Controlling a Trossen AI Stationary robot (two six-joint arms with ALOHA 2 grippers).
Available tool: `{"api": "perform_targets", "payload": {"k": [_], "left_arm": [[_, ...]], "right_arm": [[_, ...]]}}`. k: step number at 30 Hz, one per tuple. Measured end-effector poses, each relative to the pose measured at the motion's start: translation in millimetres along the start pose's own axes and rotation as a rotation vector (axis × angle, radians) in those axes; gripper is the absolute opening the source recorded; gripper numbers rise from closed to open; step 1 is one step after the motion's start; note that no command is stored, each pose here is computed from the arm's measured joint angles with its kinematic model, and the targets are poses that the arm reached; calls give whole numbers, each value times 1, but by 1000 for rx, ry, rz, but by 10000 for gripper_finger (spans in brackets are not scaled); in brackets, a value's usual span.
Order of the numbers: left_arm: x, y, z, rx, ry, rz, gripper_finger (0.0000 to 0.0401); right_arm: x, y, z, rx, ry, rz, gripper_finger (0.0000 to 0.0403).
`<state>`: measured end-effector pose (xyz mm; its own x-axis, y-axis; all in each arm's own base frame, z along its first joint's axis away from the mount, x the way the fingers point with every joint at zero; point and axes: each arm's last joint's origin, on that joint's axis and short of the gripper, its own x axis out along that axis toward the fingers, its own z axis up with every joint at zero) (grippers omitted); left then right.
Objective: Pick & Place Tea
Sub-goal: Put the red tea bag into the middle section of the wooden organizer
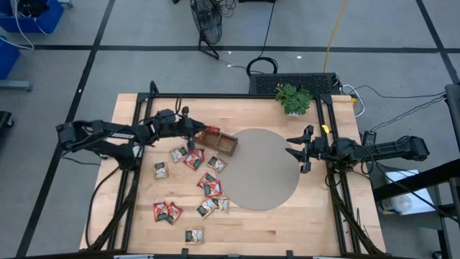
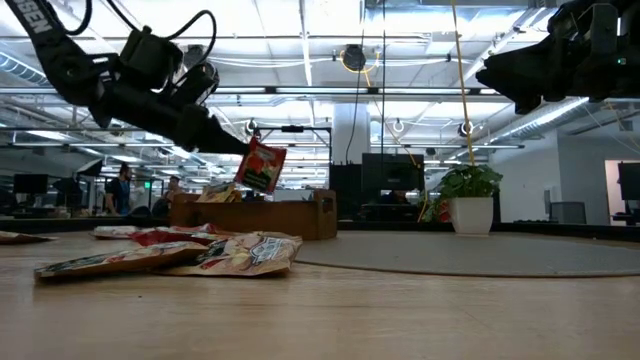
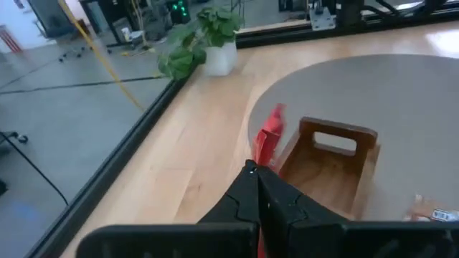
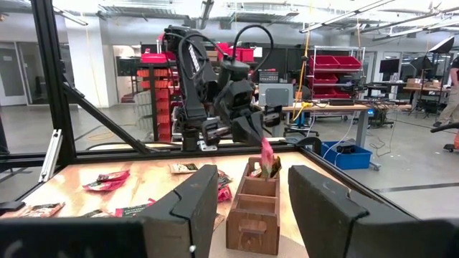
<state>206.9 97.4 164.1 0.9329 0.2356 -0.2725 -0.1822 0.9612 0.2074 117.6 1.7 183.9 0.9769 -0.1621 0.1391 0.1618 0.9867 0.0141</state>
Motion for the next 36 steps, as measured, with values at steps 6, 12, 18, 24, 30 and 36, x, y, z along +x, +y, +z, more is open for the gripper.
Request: {"api": "perform_targets", "payload": {"k": [6,12,18,24,30,36], "left_arm": [[10,3,-15,-14,44,5,1],[18,6,-25,-31,33,-8,2],[24,6,-31,-42,22,-32,3],[26,5,-37,-43,46,-39,5],[26,6,-37,-31,54,-18,11],[26,7,-37,-70,66,28,8]], "right_arm": [[0,0,0,0,0,0,155],[0,0,0,0,0,0,155],[0,0,0,0,0,0,155],[0,0,0,0,0,0,155],[0,0,0,0,0,0,155],[0,0,0,0,0,0,155]]}}
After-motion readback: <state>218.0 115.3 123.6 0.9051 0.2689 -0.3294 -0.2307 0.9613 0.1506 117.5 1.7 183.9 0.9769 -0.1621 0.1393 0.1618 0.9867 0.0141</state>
